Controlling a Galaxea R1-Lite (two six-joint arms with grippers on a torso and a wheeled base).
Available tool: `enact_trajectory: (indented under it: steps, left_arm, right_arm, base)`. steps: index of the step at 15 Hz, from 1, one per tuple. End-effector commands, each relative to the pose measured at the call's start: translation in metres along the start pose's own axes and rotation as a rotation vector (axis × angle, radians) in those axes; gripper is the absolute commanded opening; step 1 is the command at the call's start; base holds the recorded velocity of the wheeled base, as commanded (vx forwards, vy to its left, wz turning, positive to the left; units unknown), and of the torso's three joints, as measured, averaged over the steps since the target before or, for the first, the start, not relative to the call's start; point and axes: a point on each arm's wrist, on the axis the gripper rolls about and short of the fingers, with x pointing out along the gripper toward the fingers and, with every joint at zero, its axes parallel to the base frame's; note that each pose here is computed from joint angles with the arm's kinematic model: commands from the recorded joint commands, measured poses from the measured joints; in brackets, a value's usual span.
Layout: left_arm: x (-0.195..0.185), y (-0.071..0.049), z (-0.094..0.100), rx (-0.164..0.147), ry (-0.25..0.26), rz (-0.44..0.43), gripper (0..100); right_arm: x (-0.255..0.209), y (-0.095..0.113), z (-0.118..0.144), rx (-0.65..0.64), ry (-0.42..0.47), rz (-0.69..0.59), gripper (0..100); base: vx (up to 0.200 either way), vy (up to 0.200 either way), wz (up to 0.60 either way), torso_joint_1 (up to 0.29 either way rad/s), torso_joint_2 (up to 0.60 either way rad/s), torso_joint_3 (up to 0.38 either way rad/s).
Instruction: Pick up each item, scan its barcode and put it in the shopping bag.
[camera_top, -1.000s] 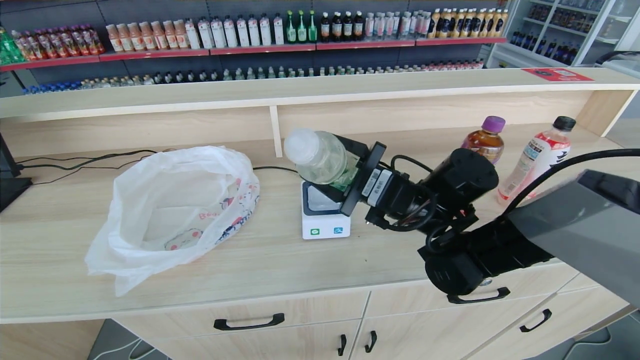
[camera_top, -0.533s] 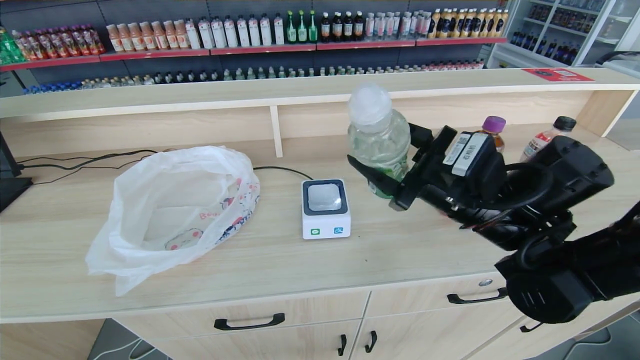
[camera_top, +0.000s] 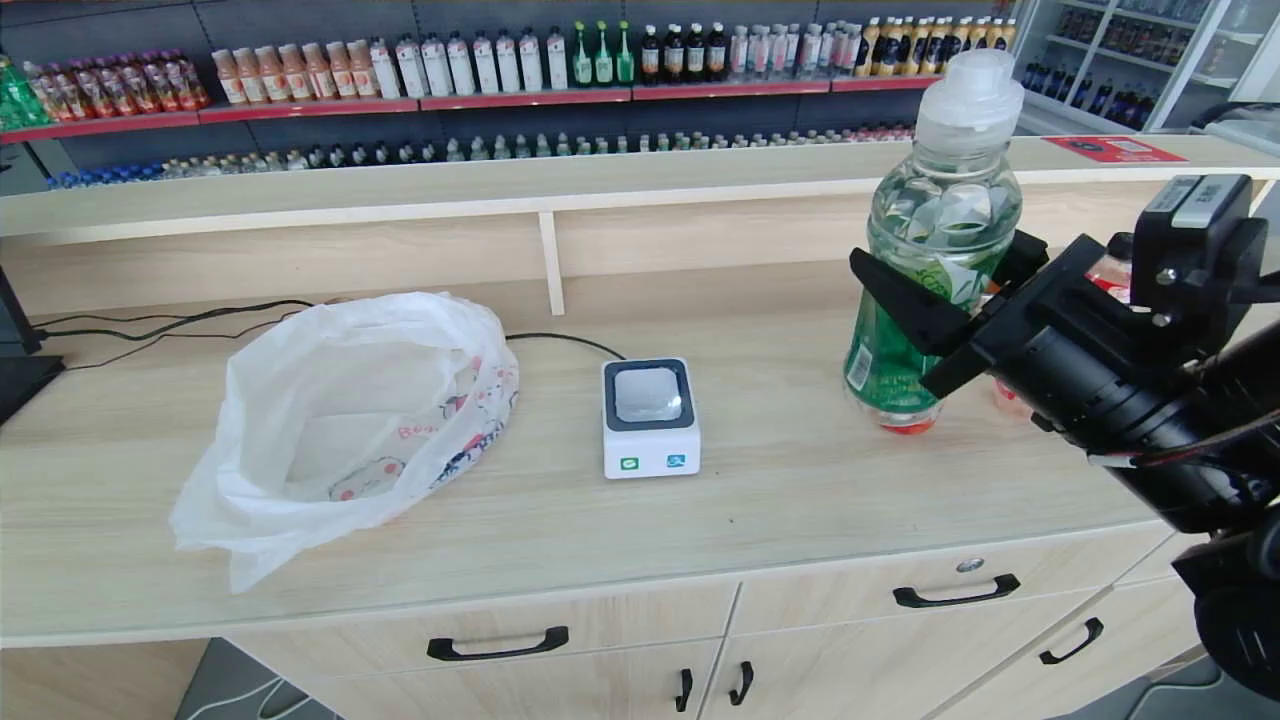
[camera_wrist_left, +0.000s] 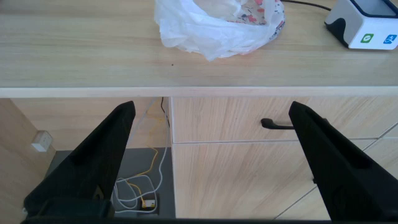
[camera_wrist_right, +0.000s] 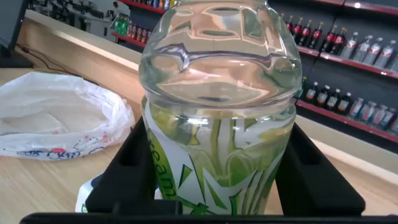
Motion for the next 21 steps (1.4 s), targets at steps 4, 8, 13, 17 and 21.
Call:
enact_trajectory:
  steps: [4, 8, 13, 17, 21]
  left_arm:
    - [0.0, 0.0, 0.0, 0.002, 0.003, 0.0, 100]
    - [0.0, 0.0, 0.0, -0.001, 0.0, 0.0, 100]
    - [0.0, 0.0, 0.0, -0.006, 0.001, 0.0, 100]
    - [0.0, 0.0, 0.0, -0.006, 0.001, 0.0, 100]
    - [0.0, 0.0, 0.0, -0.006, 0.0, 0.0, 100]
  right_arm:
    - [-0.026, 0.003, 0.007, 0.065, 0.061, -0.081, 0]
    - [-0.022, 0.005, 0.001, 0.094, 0.069, -0.074, 0]
    - [-0.039, 0.007, 0.013, 0.095, 0.068, -0.074, 0]
    - [-0.039, 0.006, 0.016, 0.092, 0.055, -0.079, 0]
    - [-0.04, 0.004, 0.022, 0.101, 0.037, -0.083, 0]
  base:
    - [-0.15, 0.0, 0.0, 0.007, 0.0, 0.002]
    - [-0.1, 0.0, 0.0, 0.005, 0.0, 0.004]
    - [0.0, 0.12, 0.0, 0.012, 0.0, 0.0]
    - [0.0, 0.2, 0.0, 0.005, 0.0, 0.001]
    - [0.0, 0.2, 0.0, -0.001, 0.0, 0.005]
